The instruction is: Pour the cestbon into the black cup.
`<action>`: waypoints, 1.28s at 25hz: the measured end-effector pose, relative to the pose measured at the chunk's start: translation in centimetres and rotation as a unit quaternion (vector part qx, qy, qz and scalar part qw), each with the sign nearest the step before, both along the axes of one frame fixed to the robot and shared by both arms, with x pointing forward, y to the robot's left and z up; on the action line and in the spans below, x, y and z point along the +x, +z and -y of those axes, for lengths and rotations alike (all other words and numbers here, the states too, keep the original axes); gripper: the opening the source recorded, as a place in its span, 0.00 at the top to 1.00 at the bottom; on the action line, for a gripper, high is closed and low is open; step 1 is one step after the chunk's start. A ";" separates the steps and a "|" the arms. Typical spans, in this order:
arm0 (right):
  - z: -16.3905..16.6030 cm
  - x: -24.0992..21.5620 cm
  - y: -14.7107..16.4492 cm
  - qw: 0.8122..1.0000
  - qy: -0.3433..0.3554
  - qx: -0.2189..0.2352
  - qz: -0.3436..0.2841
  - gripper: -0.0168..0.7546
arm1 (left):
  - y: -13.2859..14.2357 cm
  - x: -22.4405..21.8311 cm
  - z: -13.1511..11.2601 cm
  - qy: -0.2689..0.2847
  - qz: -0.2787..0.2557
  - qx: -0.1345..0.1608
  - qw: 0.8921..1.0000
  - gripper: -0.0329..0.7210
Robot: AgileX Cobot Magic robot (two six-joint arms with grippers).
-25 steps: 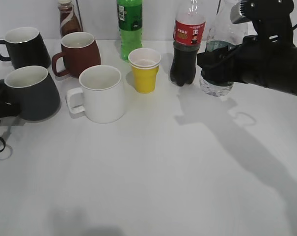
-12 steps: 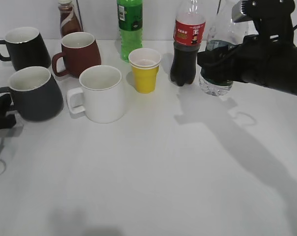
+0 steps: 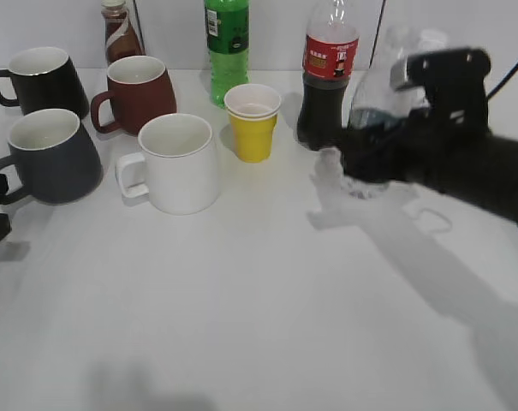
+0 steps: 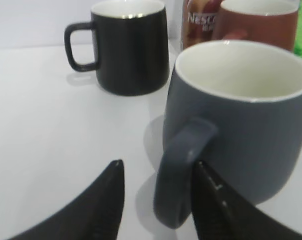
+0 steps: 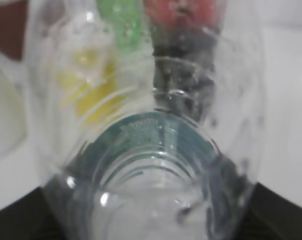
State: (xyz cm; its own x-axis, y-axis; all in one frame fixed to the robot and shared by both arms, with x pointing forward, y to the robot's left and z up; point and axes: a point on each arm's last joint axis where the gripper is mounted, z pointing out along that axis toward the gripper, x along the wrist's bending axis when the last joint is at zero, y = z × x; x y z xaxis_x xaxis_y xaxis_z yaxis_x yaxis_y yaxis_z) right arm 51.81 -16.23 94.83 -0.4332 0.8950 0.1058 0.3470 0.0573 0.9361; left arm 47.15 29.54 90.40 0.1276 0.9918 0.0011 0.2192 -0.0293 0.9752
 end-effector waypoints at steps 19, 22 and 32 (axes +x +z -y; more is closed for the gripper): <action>1.4 -2.2 -3.5 0.998 -0.010 -0.005 0.062 0.23 | 3.7 -3.6 1.0 -0.049 0.074 0.013 0.996 0.52; 1.4 -2.3 -1.5 0.995 -0.005 -0.008 0.101 0.22 | 5.1 -4.1 1.1 -0.052 0.097 0.004 0.994 0.52; 3.2 -7.0 11.5 0.988 0.022 -0.054 0.142 0.22 | 14.1 -7.4 1.4 -0.038 0.040 0.019 0.998 0.49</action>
